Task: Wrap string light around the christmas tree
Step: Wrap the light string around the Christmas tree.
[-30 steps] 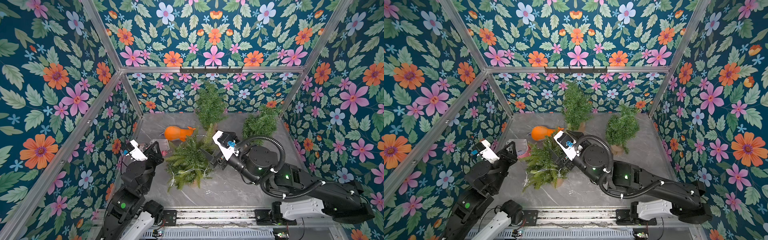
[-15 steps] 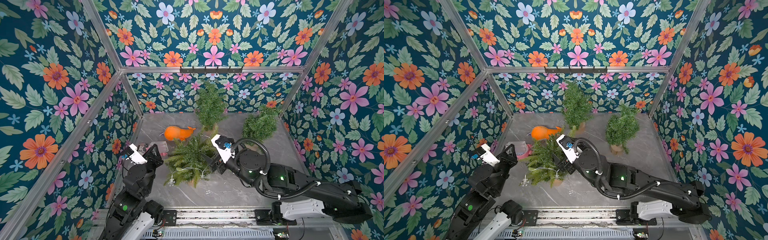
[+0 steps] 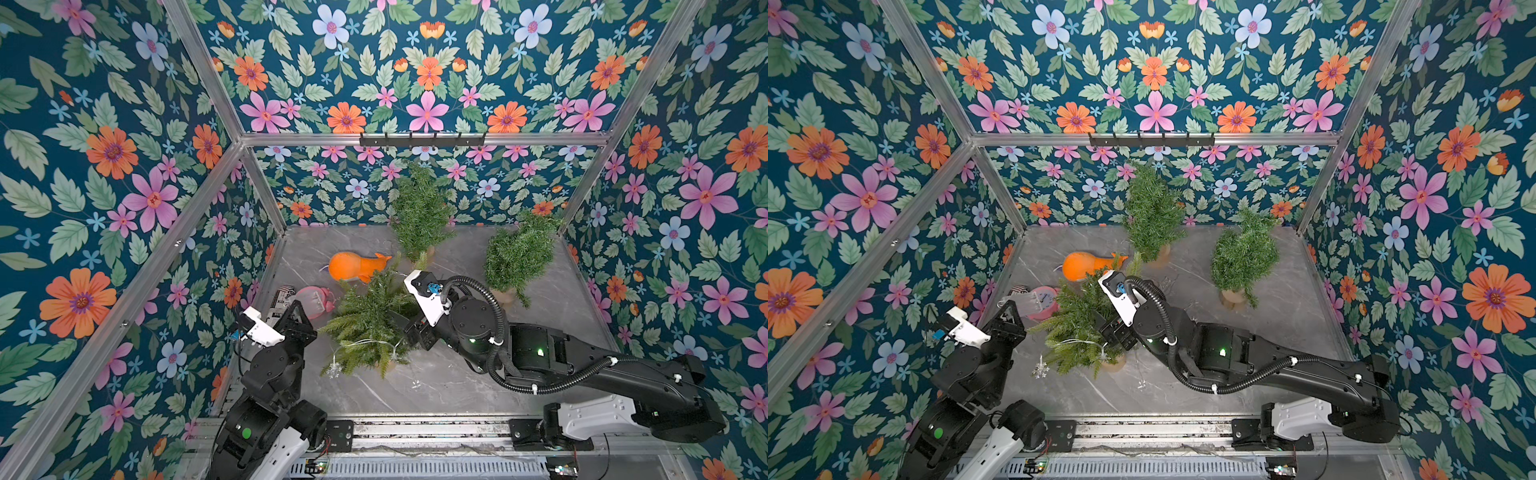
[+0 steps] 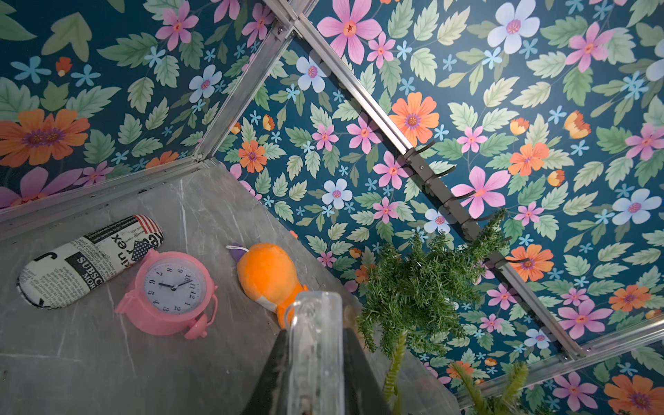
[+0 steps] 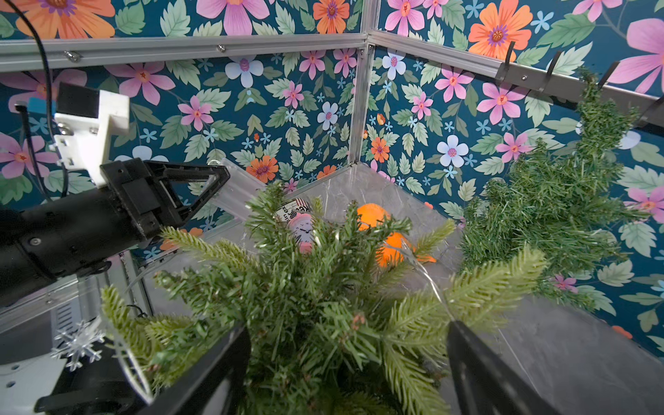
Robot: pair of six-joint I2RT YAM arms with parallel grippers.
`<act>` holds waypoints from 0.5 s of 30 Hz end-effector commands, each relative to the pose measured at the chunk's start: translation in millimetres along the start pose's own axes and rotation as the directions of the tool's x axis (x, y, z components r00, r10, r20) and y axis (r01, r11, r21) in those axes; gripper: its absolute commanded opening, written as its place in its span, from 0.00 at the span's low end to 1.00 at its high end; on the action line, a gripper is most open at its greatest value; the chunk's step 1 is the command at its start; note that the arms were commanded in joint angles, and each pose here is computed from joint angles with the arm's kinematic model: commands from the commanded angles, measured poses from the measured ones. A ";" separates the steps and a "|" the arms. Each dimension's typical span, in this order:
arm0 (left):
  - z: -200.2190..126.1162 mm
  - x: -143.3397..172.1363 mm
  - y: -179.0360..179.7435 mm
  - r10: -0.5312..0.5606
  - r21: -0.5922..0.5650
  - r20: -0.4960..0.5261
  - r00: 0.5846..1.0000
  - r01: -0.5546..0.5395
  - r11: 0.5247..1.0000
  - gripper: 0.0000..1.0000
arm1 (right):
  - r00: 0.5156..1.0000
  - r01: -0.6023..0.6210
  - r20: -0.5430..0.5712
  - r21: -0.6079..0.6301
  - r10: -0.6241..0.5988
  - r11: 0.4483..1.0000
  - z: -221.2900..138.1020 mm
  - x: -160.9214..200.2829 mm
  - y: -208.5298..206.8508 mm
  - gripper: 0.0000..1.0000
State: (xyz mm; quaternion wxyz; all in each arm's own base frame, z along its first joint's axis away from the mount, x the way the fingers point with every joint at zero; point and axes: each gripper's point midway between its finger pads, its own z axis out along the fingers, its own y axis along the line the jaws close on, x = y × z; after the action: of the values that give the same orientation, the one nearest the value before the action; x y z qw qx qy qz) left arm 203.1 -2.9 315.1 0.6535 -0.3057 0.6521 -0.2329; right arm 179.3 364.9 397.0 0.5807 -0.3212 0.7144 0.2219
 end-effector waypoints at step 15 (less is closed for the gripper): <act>-5.8 -22.1 -24.6 -0.157 0.094 0.035 0.987 0.153 0.984 0.09 | 0.996 -0.092 -0.011 -0.030 0.091 0.995 5.2 3.8 7.3 0.85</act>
State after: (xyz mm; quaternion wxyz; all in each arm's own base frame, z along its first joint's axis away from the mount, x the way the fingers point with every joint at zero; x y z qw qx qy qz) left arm 197.3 -4.1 341.9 0.6600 -0.3236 0.6112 -0.2933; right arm 177.9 370.8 389.8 0.5636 -0.3065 0.7268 0.2450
